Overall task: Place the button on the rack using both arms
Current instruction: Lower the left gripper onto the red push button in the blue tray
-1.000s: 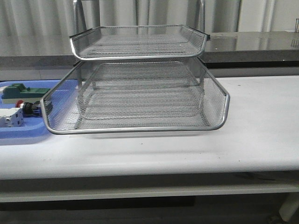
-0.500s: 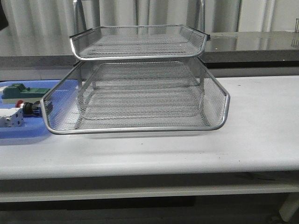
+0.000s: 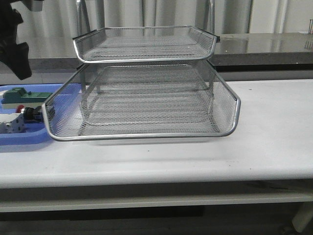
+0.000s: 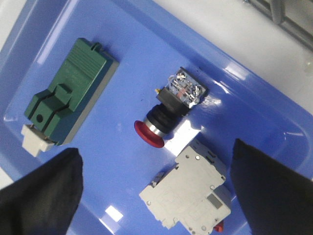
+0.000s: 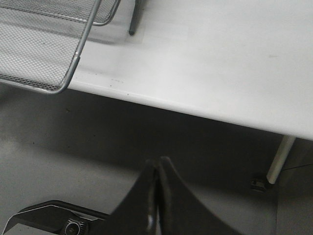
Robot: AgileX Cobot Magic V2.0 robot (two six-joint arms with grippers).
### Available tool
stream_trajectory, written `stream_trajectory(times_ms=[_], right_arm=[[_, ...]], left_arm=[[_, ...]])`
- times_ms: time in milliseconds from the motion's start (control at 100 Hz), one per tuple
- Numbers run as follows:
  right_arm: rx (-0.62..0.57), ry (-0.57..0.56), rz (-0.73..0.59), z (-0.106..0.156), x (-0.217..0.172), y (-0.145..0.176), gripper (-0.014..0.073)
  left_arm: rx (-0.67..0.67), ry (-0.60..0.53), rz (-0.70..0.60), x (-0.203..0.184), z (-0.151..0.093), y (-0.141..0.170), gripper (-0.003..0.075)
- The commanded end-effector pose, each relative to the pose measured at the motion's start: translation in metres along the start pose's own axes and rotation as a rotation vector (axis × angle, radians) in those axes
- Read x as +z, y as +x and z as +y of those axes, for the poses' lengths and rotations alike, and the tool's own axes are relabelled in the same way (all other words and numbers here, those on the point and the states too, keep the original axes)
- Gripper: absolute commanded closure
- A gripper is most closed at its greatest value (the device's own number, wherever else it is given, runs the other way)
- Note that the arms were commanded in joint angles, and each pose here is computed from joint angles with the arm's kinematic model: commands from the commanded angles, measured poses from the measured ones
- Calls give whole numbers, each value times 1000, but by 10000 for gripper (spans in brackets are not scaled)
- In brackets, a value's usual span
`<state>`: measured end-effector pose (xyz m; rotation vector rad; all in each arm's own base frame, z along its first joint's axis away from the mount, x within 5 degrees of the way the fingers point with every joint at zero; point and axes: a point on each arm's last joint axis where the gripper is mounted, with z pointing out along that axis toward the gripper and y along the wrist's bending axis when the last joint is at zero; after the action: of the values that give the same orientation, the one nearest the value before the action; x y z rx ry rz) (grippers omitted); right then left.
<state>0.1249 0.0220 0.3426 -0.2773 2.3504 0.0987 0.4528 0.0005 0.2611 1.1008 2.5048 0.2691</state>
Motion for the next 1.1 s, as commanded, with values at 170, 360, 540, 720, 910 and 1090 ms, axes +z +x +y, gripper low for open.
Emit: stream_trajectory(times_ms=[170, 360, 540, 720, 910, 1090], right_arm=[[-5, 11, -96, -1, -9, -12, 657], [-5, 11, -96, -1, -9, -12, 657], [-5, 11, -96, -1, -9, -12, 657], [-5, 11, -94, -1, -9, -12, 657], [-5, 11, -94, -1, -9, -12, 657], [-5, 11, -94, -1, -9, -12, 657]], left_arm=[[6, -48, -46, 4, 14, -12, 135], [22, -21, -26, 30, 14, -13, 135], [21, -16, -24, 44, 15, -14, 136], [24, 4, -11, 61, 13, -13, 135], [41, -1, -18, 71, 13, -14, 136], [38, 2, -23, 80, 13, -14, 136]])
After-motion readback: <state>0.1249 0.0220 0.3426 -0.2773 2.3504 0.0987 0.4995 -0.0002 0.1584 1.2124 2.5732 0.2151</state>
